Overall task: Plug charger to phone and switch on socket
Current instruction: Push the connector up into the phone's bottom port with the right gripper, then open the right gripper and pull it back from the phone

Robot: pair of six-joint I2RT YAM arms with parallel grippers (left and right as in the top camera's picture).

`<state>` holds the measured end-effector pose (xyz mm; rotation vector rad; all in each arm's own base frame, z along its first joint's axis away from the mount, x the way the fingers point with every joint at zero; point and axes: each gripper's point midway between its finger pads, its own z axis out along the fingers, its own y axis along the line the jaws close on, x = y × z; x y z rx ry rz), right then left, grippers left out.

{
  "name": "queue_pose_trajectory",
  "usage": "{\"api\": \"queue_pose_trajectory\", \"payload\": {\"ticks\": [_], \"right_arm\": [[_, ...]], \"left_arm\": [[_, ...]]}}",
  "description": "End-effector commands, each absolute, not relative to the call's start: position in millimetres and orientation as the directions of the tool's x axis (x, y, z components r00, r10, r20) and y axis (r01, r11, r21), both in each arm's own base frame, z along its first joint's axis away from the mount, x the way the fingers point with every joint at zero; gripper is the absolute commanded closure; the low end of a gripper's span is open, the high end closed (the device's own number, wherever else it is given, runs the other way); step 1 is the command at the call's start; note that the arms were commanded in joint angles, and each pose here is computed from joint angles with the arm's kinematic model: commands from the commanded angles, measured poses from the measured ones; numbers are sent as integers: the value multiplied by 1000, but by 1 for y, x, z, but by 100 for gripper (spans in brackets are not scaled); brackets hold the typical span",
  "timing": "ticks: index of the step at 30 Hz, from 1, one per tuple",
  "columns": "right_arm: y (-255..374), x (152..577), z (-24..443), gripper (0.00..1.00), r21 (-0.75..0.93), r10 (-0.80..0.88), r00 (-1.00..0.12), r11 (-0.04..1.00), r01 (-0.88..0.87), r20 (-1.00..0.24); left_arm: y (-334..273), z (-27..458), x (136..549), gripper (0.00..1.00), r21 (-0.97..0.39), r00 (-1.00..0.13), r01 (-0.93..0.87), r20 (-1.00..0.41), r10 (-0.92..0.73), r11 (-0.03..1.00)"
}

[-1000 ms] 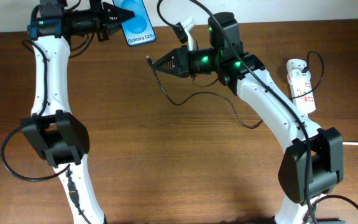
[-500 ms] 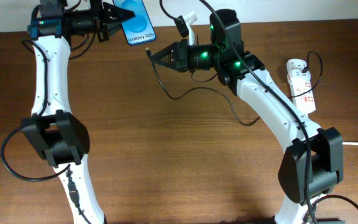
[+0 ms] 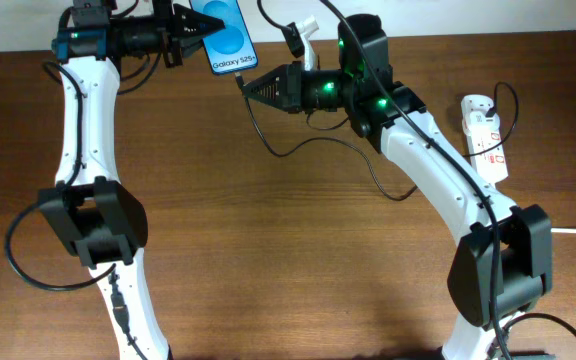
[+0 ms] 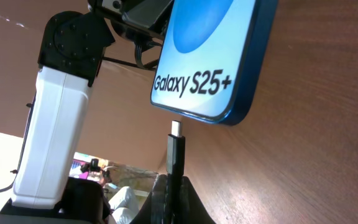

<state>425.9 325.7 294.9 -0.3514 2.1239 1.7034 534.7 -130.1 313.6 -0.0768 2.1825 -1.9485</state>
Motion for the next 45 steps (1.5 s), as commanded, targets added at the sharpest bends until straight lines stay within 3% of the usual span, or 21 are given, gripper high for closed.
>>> {"api": "queue_pose_trajectory", "payload": {"ticks": [1,45], "right_arm": [[326,428,299,96,870,63,-886,234,-435,-460],[322,435,302,96,875,95,-886,238,-422,-453]], "left_arm": [[-132,321,526,100,-983,-976,166,-175,-127,76],[-145,324,522,100,-982,-979,177,-182,-94,60]]}}
